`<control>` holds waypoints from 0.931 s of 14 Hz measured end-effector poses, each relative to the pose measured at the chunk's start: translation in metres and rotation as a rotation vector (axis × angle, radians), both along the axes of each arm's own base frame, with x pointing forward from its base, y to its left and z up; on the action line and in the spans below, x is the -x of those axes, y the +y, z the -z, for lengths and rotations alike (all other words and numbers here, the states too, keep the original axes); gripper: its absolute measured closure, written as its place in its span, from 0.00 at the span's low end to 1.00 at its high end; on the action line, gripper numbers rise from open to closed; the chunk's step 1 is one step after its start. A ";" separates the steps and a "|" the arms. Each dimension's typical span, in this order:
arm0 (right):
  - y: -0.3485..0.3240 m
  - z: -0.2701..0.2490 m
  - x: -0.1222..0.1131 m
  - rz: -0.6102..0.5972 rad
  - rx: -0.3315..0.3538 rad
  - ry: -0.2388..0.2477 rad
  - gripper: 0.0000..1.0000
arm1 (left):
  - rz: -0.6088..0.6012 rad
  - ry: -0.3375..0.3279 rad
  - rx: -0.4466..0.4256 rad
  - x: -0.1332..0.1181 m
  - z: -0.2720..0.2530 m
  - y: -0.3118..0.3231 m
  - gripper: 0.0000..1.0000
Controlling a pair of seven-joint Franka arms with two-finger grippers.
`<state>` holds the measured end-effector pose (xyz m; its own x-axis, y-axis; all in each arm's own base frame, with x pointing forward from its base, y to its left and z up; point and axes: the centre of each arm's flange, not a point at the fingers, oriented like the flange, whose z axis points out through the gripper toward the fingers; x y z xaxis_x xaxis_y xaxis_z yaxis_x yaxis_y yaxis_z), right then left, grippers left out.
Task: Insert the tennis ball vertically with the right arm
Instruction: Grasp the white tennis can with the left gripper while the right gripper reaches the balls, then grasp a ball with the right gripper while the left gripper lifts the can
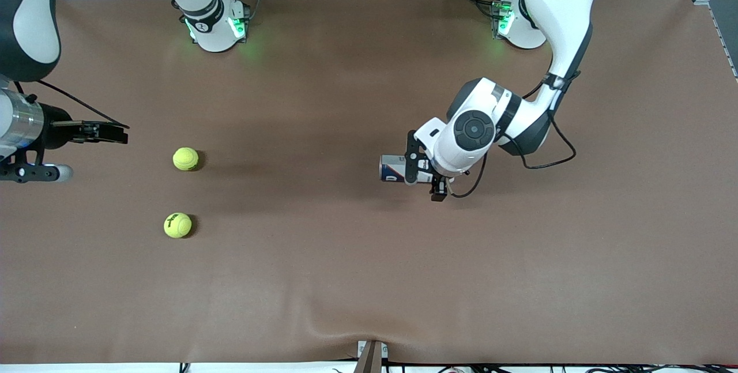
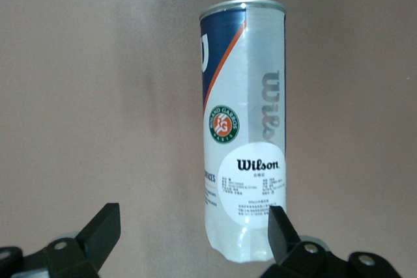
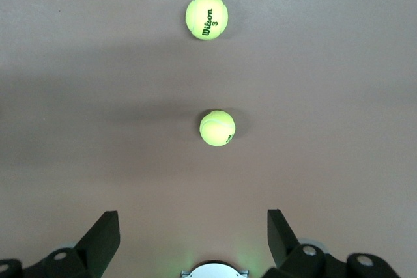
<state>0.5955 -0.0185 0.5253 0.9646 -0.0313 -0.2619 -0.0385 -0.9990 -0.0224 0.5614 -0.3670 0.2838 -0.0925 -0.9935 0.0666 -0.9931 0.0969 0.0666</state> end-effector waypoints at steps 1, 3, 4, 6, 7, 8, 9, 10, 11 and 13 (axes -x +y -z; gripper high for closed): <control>-0.004 0.000 0.000 0.006 0.000 0.001 0.00 | 0.007 -0.007 0.003 0.004 0.005 -0.003 0.00; -0.020 0.004 0.000 0.009 -0.012 0.010 0.00 | 0.013 -0.017 0.009 0.011 0.017 -0.004 0.00; -0.032 0.010 0.000 0.001 -0.034 0.017 0.00 | 0.014 -0.019 0.010 0.015 0.024 -0.003 0.00; -0.051 0.035 -0.005 0.006 -0.062 0.051 0.00 | 0.016 -0.023 0.014 0.021 0.036 -0.002 0.00; -0.059 0.060 -0.011 0.012 -0.069 0.076 0.00 | 0.019 -0.027 0.018 0.025 0.042 -0.003 0.00; -0.063 0.091 -0.019 0.013 -0.075 0.100 0.00 | 0.021 -0.035 0.023 0.028 0.047 -0.003 0.00; -0.063 0.126 -0.028 0.010 -0.080 0.125 0.00 | 0.022 -0.041 0.029 0.031 0.052 -0.004 0.00; -0.057 0.157 -0.035 0.002 -0.081 0.141 0.00 | 0.021 -0.043 0.030 0.034 0.057 -0.003 0.00; -0.048 0.184 -0.041 -0.011 -0.078 0.151 0.00 | 0.019 -0.040 0.029 0.036 0.060 -0.003 0.00; -0.032 0.225 -0.041 -0.031 -0.072 0.174 0.00 | 0.022 -0.035 0.026 0.040 0.063 -0.005 0.00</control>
<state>0.6362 -0.0501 0.3000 0.9049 0.0228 -0.4249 -0.0171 -0.9958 -0.0897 0.5215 -0.3725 0.2210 -0.1168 -0.9892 0.0889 -0.9924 0.1198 0.0286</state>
